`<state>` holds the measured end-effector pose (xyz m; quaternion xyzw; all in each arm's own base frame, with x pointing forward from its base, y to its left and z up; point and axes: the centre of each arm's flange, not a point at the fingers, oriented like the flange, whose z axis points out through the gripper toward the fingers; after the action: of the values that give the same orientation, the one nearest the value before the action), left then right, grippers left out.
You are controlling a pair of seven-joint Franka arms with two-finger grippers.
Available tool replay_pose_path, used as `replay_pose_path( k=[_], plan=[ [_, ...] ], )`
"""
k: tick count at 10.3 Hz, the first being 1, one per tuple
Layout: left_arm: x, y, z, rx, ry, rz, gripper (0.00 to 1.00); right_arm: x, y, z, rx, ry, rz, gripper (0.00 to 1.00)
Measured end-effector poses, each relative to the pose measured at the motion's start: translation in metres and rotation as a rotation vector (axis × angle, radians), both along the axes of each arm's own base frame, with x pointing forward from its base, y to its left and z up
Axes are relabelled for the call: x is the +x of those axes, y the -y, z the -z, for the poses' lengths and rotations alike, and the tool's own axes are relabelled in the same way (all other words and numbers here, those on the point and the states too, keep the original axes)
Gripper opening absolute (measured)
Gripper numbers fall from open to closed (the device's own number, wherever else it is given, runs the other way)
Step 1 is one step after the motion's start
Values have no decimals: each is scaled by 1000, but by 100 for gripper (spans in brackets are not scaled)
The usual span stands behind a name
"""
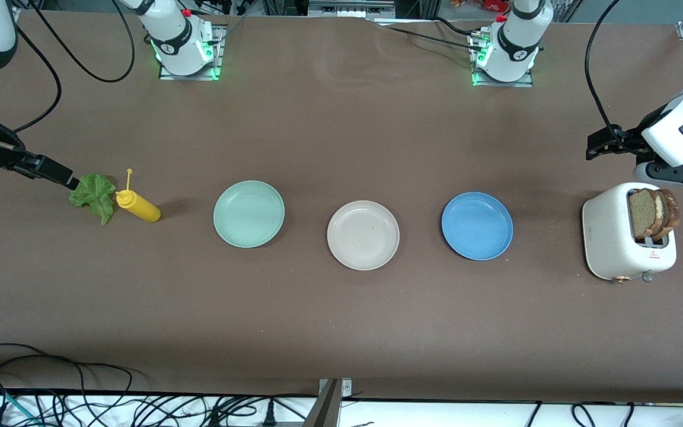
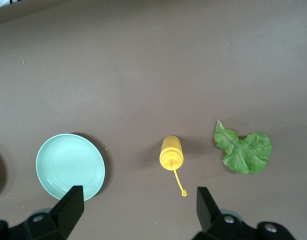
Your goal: Make sandwich on beige plate with both arms
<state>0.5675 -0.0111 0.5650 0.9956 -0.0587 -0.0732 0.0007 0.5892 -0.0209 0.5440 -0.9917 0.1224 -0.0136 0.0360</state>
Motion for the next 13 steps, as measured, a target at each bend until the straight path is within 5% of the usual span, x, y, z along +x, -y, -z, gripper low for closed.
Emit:
replay_pose_path(
  k=[13],
  plan=[
    [0,0,3,1,-9,0,100,-2,14,0,-2,-2,-1,100]
  ],
)
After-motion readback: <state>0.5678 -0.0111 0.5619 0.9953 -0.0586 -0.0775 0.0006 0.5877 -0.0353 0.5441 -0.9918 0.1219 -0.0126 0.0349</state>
